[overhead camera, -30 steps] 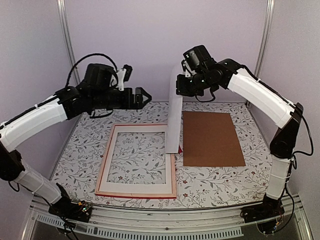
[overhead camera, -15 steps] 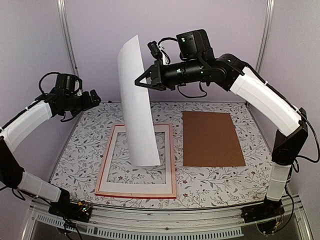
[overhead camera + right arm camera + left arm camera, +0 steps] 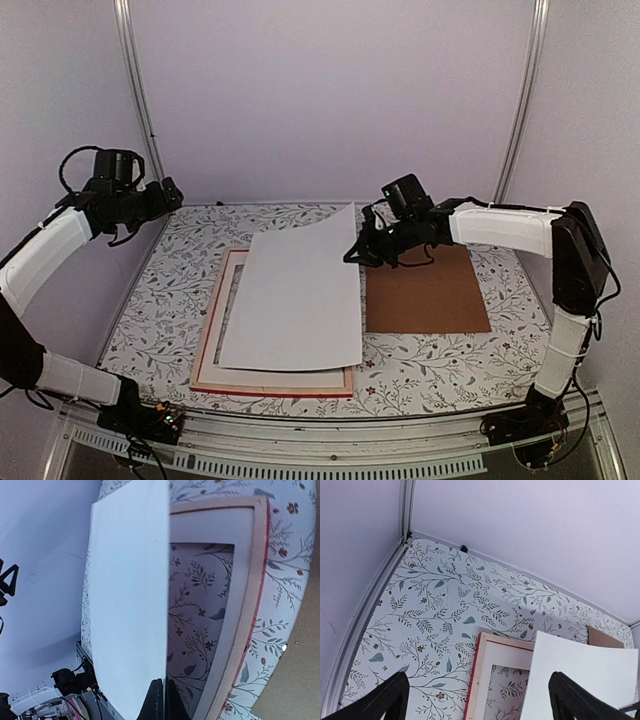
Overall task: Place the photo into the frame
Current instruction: Place the photo on the glass panel.
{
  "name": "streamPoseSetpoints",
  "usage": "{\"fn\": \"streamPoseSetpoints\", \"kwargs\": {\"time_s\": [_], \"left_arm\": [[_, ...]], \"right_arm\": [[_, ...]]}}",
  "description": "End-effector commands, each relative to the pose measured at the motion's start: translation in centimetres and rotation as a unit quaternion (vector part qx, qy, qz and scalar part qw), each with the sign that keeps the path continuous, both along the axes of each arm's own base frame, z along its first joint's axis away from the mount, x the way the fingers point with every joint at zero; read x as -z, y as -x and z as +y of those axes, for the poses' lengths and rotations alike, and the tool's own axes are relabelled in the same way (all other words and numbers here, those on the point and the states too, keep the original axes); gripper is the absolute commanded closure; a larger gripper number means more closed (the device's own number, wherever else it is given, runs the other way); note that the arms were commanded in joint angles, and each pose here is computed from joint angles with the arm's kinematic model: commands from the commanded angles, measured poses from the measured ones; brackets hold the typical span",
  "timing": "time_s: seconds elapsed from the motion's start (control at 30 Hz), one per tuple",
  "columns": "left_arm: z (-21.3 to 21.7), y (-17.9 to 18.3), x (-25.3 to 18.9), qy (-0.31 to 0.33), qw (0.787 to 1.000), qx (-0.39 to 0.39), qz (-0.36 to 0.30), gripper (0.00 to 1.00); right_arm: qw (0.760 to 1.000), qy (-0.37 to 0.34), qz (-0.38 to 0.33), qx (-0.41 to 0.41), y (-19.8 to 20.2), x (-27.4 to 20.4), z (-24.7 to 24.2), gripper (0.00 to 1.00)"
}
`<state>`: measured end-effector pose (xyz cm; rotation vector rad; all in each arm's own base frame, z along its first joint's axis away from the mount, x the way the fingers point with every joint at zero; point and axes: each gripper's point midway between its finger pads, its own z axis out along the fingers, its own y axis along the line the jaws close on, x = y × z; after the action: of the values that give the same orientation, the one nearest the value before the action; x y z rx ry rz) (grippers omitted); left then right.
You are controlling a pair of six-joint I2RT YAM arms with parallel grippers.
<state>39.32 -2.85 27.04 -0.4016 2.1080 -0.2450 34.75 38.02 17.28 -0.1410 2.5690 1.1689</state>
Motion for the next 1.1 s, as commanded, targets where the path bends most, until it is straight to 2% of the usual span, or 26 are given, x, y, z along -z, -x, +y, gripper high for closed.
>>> {"fn": "streamPoseSetpoints", "kwargs": {"time_s": [0.0, 0.27, 0.43, 1.07], "left_arm": [[-0.1, -0.1, 2.0, -0.004, 1.000, 0.008, 0.016, 0.00], [-0.6, 0.0, 3.8, -0.003, 0.999, 0.021, 0.032, 0.00], [-1.0, -0.3, 4.6, -0.002, 0.999, 0.029, 0.038, 0.00], [-3.4, -0.3, 6.4, -0.013, 0.997, 0.054, 0.056, 0.00]], "right_arm": [[0.999, -0.043, 0.022, -0.004, 0.1, 2.5, 2.3, 1.00], [0.998, -0.008, 0.064, -0.004, 0.2, 8.5, 2.4, 1.00], [0.998, 0.015, 0.062, -0.007, 0.4, 9.6, 2.5, 1.00], [0.998, 0.001, 0.057, -0.016, 0.3, 10.6, 6.2, 1.00]]}}
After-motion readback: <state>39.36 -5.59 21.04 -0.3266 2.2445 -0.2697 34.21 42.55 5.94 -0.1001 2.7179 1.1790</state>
